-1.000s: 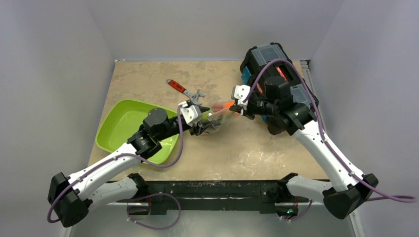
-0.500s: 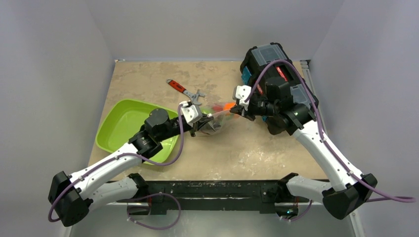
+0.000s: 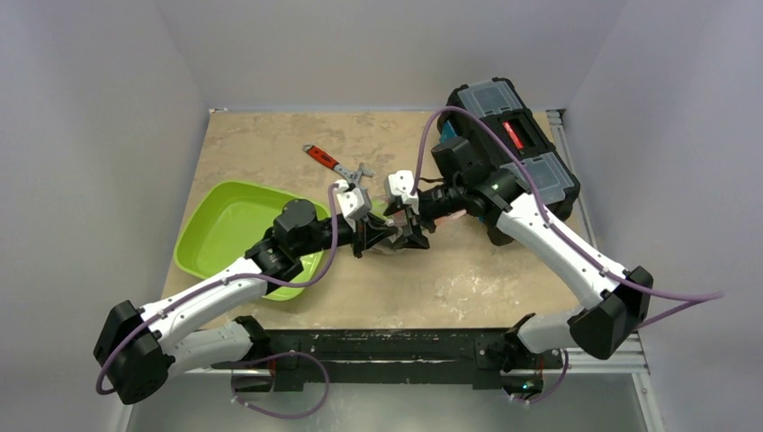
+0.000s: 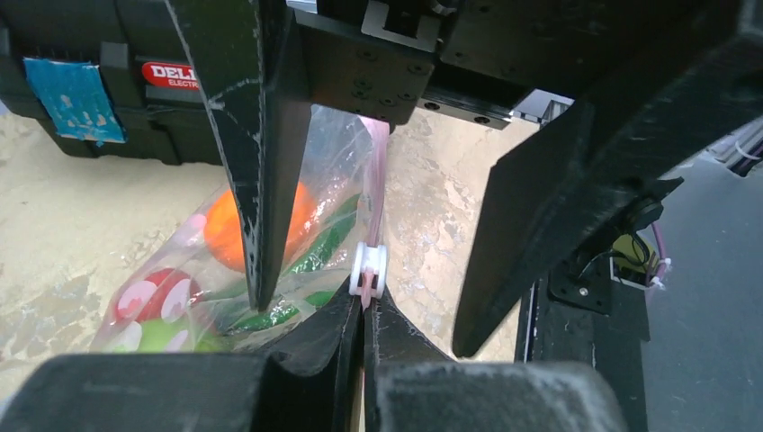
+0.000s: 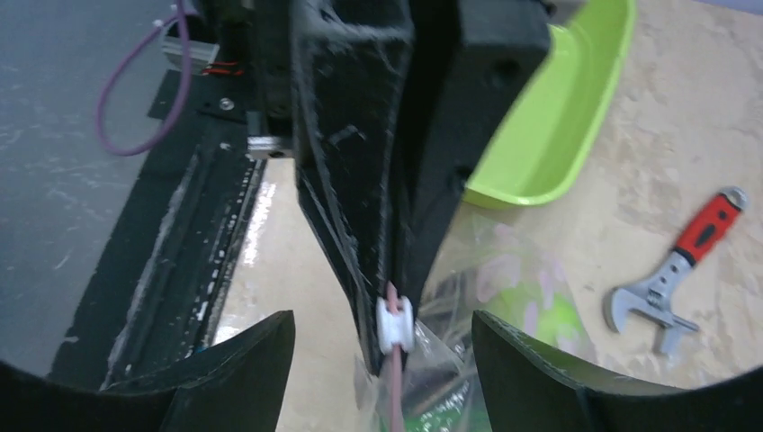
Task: Open the zip-top bag and remove the fake food
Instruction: Unzip the zipper food storage bag at the center of the board.
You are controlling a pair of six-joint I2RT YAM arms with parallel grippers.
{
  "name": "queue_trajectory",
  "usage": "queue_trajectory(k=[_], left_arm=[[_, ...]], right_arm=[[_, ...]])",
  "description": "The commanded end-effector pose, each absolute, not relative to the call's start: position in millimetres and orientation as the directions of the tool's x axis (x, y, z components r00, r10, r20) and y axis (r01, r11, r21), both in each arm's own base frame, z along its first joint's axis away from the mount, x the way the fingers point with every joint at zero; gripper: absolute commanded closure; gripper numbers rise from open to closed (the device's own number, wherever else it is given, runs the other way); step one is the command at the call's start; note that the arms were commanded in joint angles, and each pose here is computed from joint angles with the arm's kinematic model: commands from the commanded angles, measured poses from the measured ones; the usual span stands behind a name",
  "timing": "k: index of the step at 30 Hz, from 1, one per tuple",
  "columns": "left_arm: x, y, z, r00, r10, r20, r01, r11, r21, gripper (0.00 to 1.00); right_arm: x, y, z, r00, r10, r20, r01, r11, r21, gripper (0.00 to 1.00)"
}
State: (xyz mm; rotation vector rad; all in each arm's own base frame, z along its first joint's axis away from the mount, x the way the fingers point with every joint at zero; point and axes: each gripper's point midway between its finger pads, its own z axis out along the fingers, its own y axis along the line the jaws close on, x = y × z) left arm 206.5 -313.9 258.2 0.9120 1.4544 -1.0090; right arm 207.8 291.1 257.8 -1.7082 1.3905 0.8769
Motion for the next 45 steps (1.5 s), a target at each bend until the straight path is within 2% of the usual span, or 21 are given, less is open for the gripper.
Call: queue_trajectory(k=[1,8,15,23,38,41,45], left_arm=[[199.3,-318.1,274.9,-0.105,-0.066,-0.992,0.948,0.295,-0.12,1.0],[198.2,-316.9,267.1,-0.119,-0.055,-0.991,0.946,0.296,-0.13,1.0],[197.8,-316.3,266.3,-0.118,-0.054,-0.992,0.946,0.296,-0.128,1.0],[198.3,-315.3,262.8,-0.119,-0.043,-0.992,0.945,0.303,-0.126,1.0],[197.7,-316.0,260.3,-0.129,-0.032,-0.991,0.945,0.298,-0.132,1.0],[197.6,-316.1,260.3,-0.128,-0.032,-0.991,0.946,0.297,-0.132,1.0],[197.7,-315.7,260.1,-0.127,-0.03,-0.991,0.945,0.299,-0.13,1.0]], right_arm=[[191.1,300.4,283.1,0.208,-0.411,-0.888,-0.969,-0.209,-0.13,0.32],[188.5,298.0,290.1,0.214,-0.403,-0.89,-0.969,-0.205,-0.14,0.52],[193.4,294.4,285.7,0.192,-0.415,-0.889,-0.976,-0.178,-0.128,0.63],[191.6,292.5,290.6,0.183,-0.399,-0.898,-0.976,-0.184,-0.117,0.71],[185.8,293.7,295.5,0.159,-0.373,-0.914,-0.976,-0.198,-0.089,0.72],[186.7,292.7,295.6,0.158,-0.375,-0.913,-0.977,-0.192,-0.091,0.78],[187.6,290.6,295.7,0.156,-0.376,-0.914,-0.978,-0.185,-0.091,0.92]])
